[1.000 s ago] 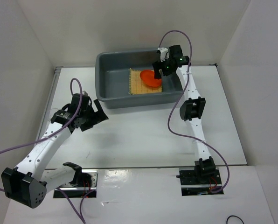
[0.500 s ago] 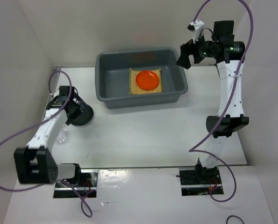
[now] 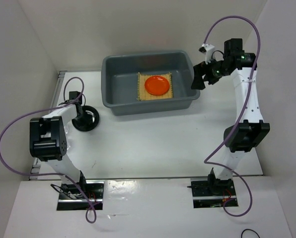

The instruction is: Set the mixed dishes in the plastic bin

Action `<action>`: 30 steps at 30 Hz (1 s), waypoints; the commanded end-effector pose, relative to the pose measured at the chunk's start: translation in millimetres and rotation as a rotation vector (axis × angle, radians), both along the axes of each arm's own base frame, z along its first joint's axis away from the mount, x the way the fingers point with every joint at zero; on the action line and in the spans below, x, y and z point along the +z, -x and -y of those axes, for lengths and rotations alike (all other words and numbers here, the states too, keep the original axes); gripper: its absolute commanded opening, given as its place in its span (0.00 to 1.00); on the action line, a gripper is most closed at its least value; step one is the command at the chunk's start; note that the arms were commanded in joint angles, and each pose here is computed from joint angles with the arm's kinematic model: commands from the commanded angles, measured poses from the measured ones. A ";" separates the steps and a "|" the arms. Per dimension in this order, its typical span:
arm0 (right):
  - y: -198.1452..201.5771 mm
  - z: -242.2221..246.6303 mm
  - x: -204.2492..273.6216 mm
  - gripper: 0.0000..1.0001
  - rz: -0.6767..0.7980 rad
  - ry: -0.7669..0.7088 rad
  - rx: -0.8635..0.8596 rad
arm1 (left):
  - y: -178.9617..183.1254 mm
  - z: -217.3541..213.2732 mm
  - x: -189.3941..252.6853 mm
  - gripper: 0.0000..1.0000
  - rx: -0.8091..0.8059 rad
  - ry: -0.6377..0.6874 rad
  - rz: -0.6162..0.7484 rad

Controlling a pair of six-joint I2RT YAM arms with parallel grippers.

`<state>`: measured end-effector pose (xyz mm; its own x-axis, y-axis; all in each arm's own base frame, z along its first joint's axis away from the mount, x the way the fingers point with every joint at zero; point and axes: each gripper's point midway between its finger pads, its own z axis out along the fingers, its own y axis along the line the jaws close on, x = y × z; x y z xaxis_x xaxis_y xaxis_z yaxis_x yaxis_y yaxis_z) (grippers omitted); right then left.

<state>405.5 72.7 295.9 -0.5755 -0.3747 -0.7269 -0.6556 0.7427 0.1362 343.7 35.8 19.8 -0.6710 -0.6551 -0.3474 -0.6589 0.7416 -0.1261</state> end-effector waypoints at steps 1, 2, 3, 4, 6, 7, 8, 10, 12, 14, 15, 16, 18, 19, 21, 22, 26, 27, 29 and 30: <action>28.2 2.2 24.1 0.99 0.058 0.000 0.008 | 2.0 15.4 -26.2 0.26 -0.059 0.080 -0.023; 31.3 0.7 23.5 0.99 0.054 -0.007 0.013 | 1.4 17.5 -32.6 0.26 -0.063 0.092 -0.023; 34.2 3.9 24.5 0.99 0.055 -0.007 0.004 | 1.3 21.9 -32.1 0.24 -0.083 0.114 -0.020; 35.3 3.9 18.3 0.99 0.036 -0.008 0.004 | 4.7 22.4 -34.5 0.20 -0.082 0.115 -0.029; 37.1 7.5 17.0 0.99 0.037 -0.003 0.002 | 6.1 30.7 -37.0 0.06 -0.109 0.159 -0.035; 37.9 7.4 13.2 0.99 0.025 -0.003 0.002 | 8.3 33.6 -38.6 0.02 -0.113 0.177 -0.055; 37.9 7.4 13.1 0.99 0.025 -0.003 0.002 | 11.8 40.7 -41.1 0.00 -0.137 0.196 -0.072; 38.5 7.4 10.3 0.99 0.016 -0.004 0.002 | 20.3 55.6 -38.6 0.00 -0.156 0.249 -0.082; 38.6 7.4 10.3 0.99 0.016 -0.004 0.002 | 32.0 74.0 -33.9 0.00 -0.185 0.296 -0.082; 38.6 7.4 10.3 0.99 0.016 -0.004 0.002 | 41.9 84.7 -28.6 0.00 -0.181 0.320 -0.089; 36.8 7.5 7.1 0.99 0.006 -0.004 0.002 | 47.5 93.7 -26.2 0.00 -0.195 0.337 -0.090; 36.8 7.5 7.1 0.99 0.006 -0.004 0.002 | 56.1 103.6 -21.9 0.00 -0.208 0.373 -0.087; 35.1 7.6 4.0 0.99 -0.003 -0.005 0.002 | 63.7 119.1 -16.1 0.00 -0.228 0.404 -0.085; 34.4 7.6 6.8 0.99 0.006 -0.004 0.002 | 68.8 126.3 -15.0 0.00 -0.238 0.426 -0.091; 32.7 7.7 3.6 0.99 -0.003 -0.005 0.002 | 73.9 139.3 -10.9 0.00 -0.272 0.436 -0.098; 33.1 6.1 4.4 0.99 -0.002 -0.014 0.008 | 76.2 141.7 -7.3 0.00 -0.282 0.436 -0.097; 31.1 4.5 4.8 0.99 -0.002 -0.023 0.014 | 52.7 132.1 37.2 0.08 -0.298 0.323 0.020; 31.1 4.5 4.8 0.99 -0.002 -0.023 0.014 | 48.3 130.1 58.1 0.17 -0.313 0.305 0.077; 34.0 3.2 4.3 0.99 -0.001 -0.026 0.025 | 33.7 126.8 91.4 0.34 -0.330 0.270 0.164; 35.0 3.2 0.1 0.99 -0.014 -0.027 0.025 | 36.4 123.2 102.7 0.45 -0.344 0.246 0.176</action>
